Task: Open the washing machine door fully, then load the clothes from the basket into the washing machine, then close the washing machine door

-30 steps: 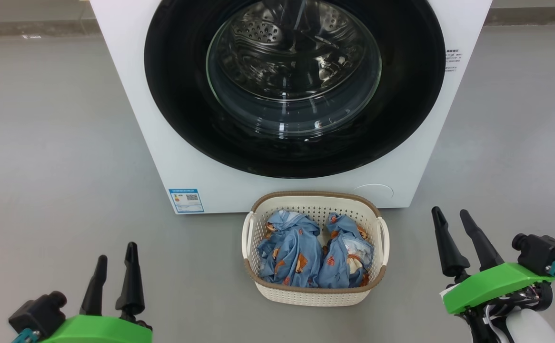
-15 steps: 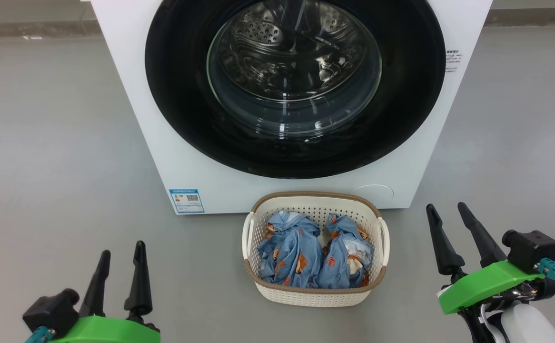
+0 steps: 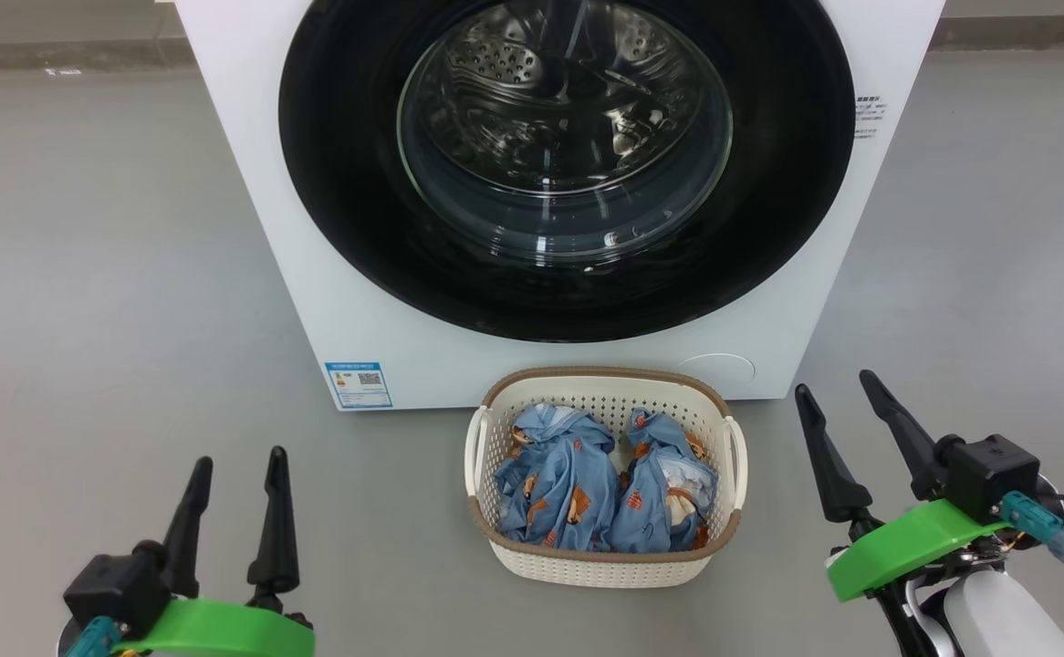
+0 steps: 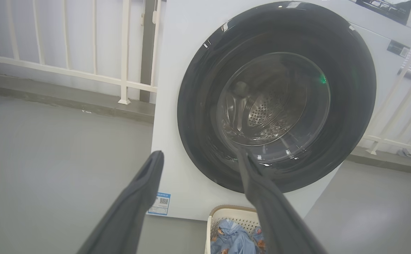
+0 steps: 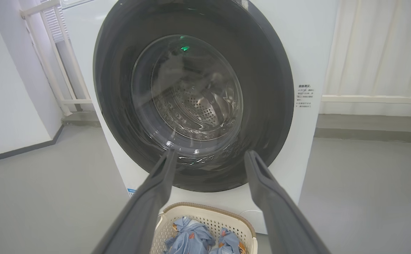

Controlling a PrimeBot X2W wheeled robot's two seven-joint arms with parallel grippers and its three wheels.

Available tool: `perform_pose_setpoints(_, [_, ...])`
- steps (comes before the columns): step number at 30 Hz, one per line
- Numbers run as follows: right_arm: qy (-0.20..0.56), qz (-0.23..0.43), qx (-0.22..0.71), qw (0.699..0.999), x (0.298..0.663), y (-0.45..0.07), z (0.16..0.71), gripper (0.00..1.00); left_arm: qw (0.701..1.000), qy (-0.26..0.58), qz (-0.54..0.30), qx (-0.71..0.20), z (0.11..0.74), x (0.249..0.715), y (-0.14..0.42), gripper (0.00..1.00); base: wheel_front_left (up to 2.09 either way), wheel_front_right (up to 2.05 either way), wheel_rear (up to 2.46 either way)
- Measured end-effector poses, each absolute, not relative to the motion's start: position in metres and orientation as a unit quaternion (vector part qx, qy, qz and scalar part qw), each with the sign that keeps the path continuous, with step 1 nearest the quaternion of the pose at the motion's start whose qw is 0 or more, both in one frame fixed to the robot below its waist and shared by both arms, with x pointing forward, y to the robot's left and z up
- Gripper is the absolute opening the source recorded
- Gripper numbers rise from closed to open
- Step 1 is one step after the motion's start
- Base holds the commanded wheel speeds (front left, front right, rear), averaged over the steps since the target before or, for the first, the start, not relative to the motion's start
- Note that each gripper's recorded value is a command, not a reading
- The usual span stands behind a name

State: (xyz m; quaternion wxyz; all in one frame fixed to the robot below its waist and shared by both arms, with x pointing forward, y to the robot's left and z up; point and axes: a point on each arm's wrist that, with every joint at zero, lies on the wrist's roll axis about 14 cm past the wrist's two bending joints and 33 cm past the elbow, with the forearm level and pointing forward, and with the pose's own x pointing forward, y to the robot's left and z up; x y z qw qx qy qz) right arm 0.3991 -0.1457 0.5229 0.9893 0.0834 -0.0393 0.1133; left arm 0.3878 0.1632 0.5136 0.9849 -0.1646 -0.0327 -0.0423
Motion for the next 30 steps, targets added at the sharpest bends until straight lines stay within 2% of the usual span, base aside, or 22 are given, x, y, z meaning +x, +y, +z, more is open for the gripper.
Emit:
perform_pose_setpoints(5, [-0.049, 0.125, 0.057, 0.989, 0.4002, -0.1414, 0.5271, 1.0, 0.987, -0.038, -0.046, -0.146, 0.5151, 0.3876, 0.1624, 1.0, 0.0, 0.0, 0.0])
perform_pose_setpoints(30, [-0.05, 0.122, 0.055, 0.99, 0.399, -0.1449, 0.5277, 1.0, 0.989, -0.04, -0.05, -0.134, 0.5159, 0.3889, 0.1621, 1.0, 0.0, 0.0, 0.0])
